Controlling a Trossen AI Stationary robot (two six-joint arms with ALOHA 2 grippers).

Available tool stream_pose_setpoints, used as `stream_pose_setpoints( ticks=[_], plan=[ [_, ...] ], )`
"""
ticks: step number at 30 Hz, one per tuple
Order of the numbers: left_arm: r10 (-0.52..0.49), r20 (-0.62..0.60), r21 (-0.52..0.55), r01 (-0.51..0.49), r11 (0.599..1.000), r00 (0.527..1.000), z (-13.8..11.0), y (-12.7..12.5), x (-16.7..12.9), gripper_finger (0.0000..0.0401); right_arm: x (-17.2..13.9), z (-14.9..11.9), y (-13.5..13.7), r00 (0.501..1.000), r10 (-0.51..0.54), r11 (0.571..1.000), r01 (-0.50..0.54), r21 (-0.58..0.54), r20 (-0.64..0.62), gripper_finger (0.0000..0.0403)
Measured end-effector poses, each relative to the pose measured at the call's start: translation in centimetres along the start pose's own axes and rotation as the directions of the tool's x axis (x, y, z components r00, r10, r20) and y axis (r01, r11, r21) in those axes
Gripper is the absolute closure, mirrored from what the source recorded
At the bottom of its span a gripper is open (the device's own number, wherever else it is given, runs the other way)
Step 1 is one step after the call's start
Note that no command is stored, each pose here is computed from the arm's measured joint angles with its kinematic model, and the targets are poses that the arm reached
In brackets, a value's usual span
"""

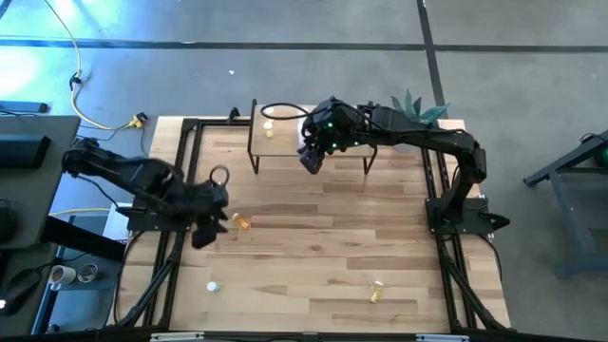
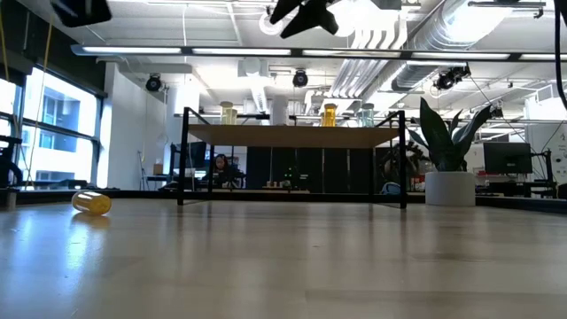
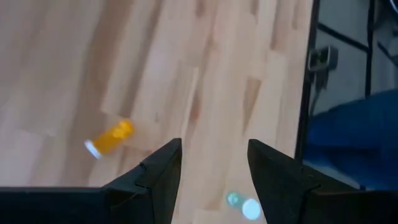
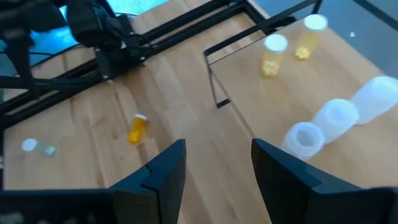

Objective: Pick and place medicine bottles onto shelf by color
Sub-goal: Put the blue medicine bottle on the shelf aligned with the other blue medicine bottles

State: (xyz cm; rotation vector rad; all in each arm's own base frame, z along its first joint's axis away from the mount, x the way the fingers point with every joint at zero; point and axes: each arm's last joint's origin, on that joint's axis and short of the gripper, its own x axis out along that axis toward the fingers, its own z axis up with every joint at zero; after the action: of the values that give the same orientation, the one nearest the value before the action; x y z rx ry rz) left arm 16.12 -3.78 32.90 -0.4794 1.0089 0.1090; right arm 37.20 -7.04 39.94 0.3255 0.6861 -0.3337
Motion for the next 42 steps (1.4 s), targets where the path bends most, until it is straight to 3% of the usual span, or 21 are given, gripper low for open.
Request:
stream_pose_setpoints(
  ticks=[9,17,21,30,42],
  plan=[
    [-0.059,-0.057,0.037,0.061,0.997,0.997,-3.5,-2.5,2.6,0.0227,-0.1,-0.5,1.5,0.999,0.031,0.999,-0.031,0.022,-0.006,0.0229],
    [-0.063,0.022,0.043,0.062,0.997,0.998,-7.4,-4.5,3.6,0.0227,-0.2,-0.8,2.5,0.999,0.05,0.999,-0.05,0.019,-0.011,0.0229],
    [-0.091,0.064,0.018,0.09,0.996,0.994,-9.6,-5.2,4.1,0.0227,-0.2,-0.9,2.7,0.998,0.055,0.997,-0.054,0.052,-0.013,0.0229],
    [-0.155,0.033,-0.057,0.156,0.986,0.987,-14.1,-6.4,5.8,0.0227,-0.2,-0.9,2.9,0.998,0.059,0.997,-0.058,0.048,-0.014,0.0229],
    [-0.052,-0.056,-0.05,0.049,0.998,0.997,-17.9,-7.9,8.5,0.0227,-0.2,-1.5,3.4,0.997,0.059,0.998,-0.058,0.036,-0.048,0.0229]
  ],
)
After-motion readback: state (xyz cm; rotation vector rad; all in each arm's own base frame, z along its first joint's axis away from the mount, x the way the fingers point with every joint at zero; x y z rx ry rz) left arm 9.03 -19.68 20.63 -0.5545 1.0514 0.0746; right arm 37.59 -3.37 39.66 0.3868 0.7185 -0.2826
